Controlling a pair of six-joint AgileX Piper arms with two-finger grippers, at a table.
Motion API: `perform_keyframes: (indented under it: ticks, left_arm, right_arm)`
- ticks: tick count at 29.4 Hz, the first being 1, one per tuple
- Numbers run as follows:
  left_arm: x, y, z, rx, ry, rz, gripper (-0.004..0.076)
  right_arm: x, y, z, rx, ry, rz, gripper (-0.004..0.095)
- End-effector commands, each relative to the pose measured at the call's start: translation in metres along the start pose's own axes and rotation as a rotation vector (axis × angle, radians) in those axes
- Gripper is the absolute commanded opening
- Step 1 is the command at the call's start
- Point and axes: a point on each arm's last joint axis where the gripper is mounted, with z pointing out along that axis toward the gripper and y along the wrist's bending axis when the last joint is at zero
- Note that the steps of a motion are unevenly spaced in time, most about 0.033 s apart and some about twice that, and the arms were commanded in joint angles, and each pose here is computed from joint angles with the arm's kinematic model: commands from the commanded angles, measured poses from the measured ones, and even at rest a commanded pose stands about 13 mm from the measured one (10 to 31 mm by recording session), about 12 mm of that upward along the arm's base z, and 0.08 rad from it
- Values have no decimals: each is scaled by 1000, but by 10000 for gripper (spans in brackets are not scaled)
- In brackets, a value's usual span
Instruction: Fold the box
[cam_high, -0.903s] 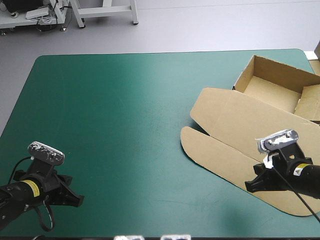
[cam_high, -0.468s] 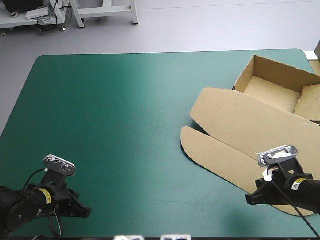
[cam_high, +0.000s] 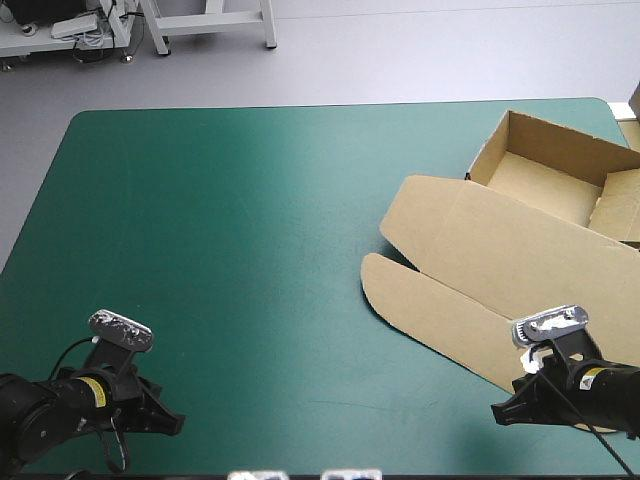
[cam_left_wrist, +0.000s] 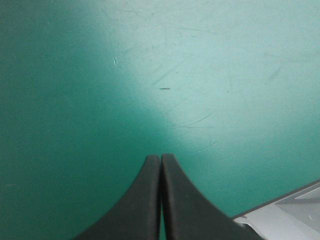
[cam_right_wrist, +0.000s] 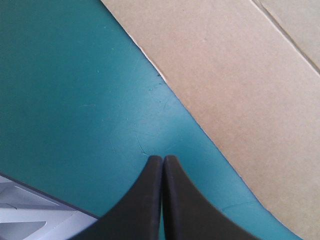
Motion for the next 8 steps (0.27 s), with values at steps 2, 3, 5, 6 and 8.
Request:
perform_keyframes:
  ticks: [2,3,5,6,8]
  left_arm:
    - [-7,-3,-6,26,-57,-5,-9]
    - [-7,-3,-6,26,-57,-5,-9]
    - [-7,-3,-6,26,-55,-5,-9]
    - [-7,-3,-6,26,-55,-5,-9]
    - [-7,-3,-6,26,-55,-5,-9]
  right_arm:
    - [-6,1,-6,5,-44,-7,-13]
    - [-6,1,-6,4,-41,-7,-13]
    - [-6,1,-6,4,-40,-7,-13]
    - [-6,1,-6,4,-40,-7,-13]
    - [-6,1,-6,4,-40,-7,-13]
